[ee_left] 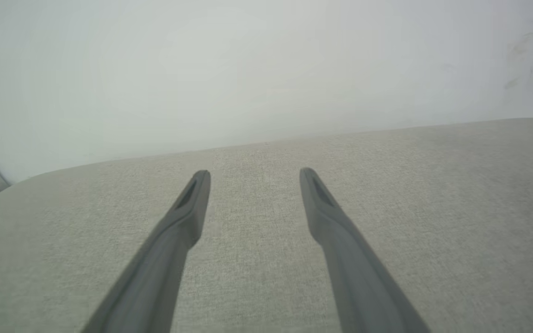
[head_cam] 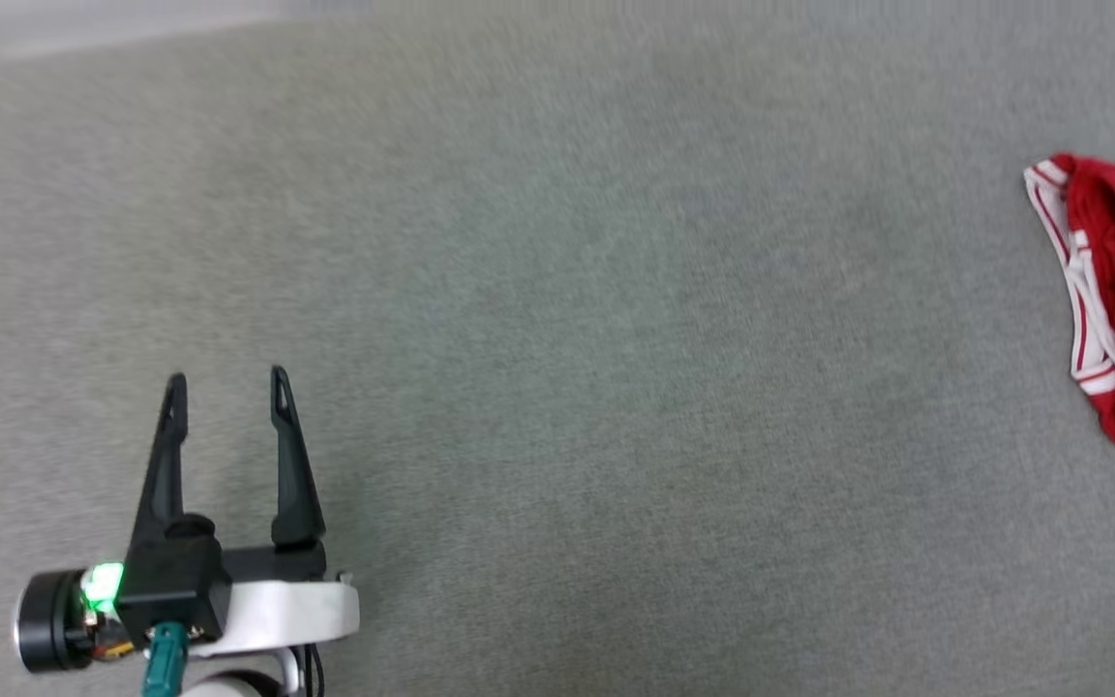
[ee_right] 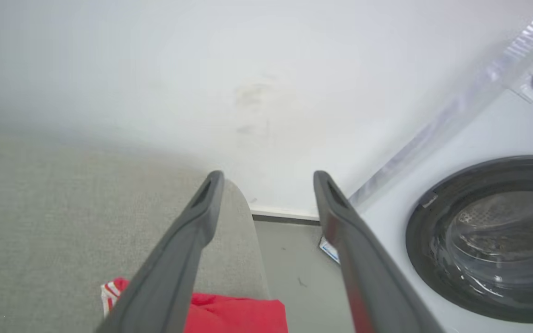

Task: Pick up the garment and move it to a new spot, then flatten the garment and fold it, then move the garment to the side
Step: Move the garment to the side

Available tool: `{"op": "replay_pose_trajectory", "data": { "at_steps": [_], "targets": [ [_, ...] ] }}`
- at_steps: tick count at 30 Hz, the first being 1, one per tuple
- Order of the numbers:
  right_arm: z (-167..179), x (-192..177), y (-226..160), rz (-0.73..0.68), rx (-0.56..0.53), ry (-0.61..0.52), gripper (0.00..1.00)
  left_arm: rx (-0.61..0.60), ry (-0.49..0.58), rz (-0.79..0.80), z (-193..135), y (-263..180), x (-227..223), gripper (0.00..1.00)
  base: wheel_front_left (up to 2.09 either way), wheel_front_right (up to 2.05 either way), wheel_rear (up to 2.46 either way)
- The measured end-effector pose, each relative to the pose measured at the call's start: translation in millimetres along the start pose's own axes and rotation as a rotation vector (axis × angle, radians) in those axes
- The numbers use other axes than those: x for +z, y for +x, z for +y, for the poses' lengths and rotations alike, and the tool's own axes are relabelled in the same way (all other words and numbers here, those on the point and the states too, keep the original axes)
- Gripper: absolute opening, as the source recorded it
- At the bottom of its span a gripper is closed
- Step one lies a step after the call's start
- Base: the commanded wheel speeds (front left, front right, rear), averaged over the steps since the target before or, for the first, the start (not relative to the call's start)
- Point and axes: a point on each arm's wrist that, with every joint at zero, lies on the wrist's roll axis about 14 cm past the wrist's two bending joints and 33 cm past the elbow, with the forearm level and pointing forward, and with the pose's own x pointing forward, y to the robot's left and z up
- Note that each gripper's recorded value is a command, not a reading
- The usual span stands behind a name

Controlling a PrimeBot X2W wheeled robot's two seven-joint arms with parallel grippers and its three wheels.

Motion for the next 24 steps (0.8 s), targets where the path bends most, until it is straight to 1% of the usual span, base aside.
{"op": "replay_pose_trajectory", "data": {
  "at_steps": [5,7,10,13,16,18,20,24],
  "targets": [
    [48.0,56.0,-16.0,-0.277,0.095,0.045,1.00,0.047,0.011,-0.009,12.8,-23.7,15.8,1.00,0.00,0.00,0.00],
    [75.4,67.2,-26.7,-0.342,0.155,0.059,1.00,0.060,0.017,-0.013,17.2,-33.2,21.2,1.00,0.00,0.00,0.00],
    [114.7,71.3,-44.8,-0.381,0.250,0.079,1.00,0.086,0.026,-0.018,25.3,-47.6,28.2,1.00,0.00,0.00,0.00],
    [141.6,82.7,-62.1,-0.427,0.313,0.121,1.00,0.116,0.037,-0.028,35.3,-61.0,35.5,1.00,0.00,0.00,0.00],
    [166.4,81.9,-81.2,-0.433,0.364,0.186,1.00,0.138,0.046,-0.035,43.0,-73.8,41.0,1.00,0.00,0.00,0.00],
    [176.8,83.5,-95.9,-0.445,0.383,0.231,1.00,0.149,0.050,-0.039,46.8,-81.9,44.0,1.00,0.00,0.00,0.00],
    [178.2,85.1,-108.4,-0.460,0.374,0.283,1.00,0.160,0.053,-0.040,50.2,-89.9,45.8,1.00,0.00,0.00,0.00],
    [186.0,63.1,-134.9,-0.415,0.362,0.363,1.00,0.177,0.057,-0.043,55.7,-103.2,48.5,1.00,0.00,0.00,0.00]
  ]
}}
